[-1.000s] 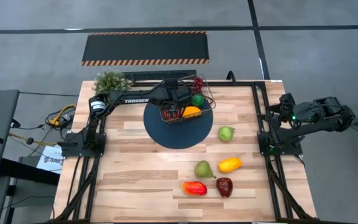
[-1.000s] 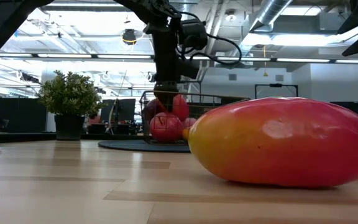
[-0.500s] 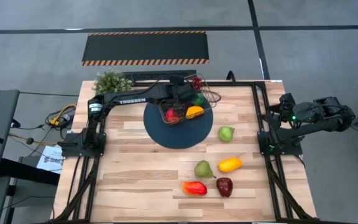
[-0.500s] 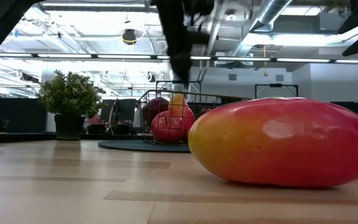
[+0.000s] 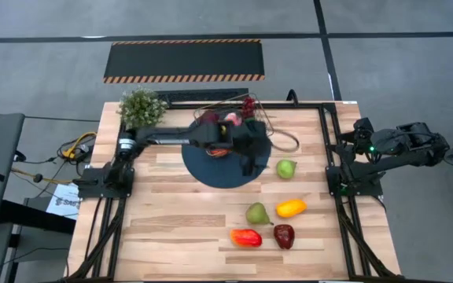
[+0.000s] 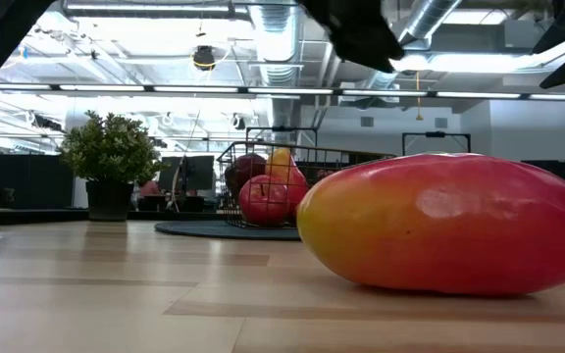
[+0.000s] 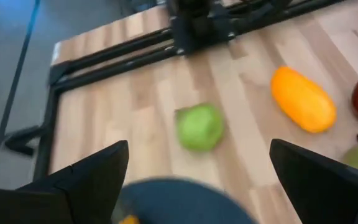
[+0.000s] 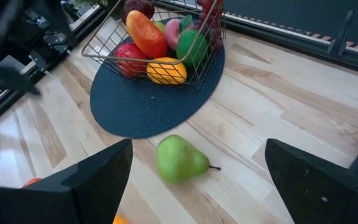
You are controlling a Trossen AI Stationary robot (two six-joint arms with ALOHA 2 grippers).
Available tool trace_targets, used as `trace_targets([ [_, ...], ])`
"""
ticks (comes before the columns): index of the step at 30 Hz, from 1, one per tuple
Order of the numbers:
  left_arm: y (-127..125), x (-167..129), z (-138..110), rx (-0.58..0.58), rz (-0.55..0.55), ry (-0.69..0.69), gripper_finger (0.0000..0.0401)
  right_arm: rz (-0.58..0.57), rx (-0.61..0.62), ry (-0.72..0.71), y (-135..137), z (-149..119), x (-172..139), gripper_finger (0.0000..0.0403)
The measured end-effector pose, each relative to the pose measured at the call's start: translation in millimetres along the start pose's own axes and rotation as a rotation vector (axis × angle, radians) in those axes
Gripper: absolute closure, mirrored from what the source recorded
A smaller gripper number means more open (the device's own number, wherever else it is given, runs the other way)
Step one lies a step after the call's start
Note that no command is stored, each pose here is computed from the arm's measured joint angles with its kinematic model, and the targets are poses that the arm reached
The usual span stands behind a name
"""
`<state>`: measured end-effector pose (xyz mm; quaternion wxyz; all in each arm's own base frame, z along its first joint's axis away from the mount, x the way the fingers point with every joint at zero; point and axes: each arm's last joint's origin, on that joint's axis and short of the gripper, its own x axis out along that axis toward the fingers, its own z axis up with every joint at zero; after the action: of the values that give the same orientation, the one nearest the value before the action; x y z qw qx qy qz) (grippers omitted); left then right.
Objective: Build produce basket
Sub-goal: Put the top pear into the wire basket
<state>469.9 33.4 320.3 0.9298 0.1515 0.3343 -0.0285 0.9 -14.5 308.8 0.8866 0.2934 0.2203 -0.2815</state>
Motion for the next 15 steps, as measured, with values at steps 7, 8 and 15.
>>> trace_targets([
  [7,-30,62,-3,-0.017,0.063,-0.072,0.0023,0.001,0.001,-0.001,0,0,0,0.0017],
  [8,-34,70,-5,-0.02,0.069,-0.072,0.0023,0.001,0.002,-0.001,0,0,0,0.0017],
  [15,-56,109,-15,-0.055,0.132,-0.104,0.0023,0.0,0.001,-0.001,0,0,0,0.0017],
])
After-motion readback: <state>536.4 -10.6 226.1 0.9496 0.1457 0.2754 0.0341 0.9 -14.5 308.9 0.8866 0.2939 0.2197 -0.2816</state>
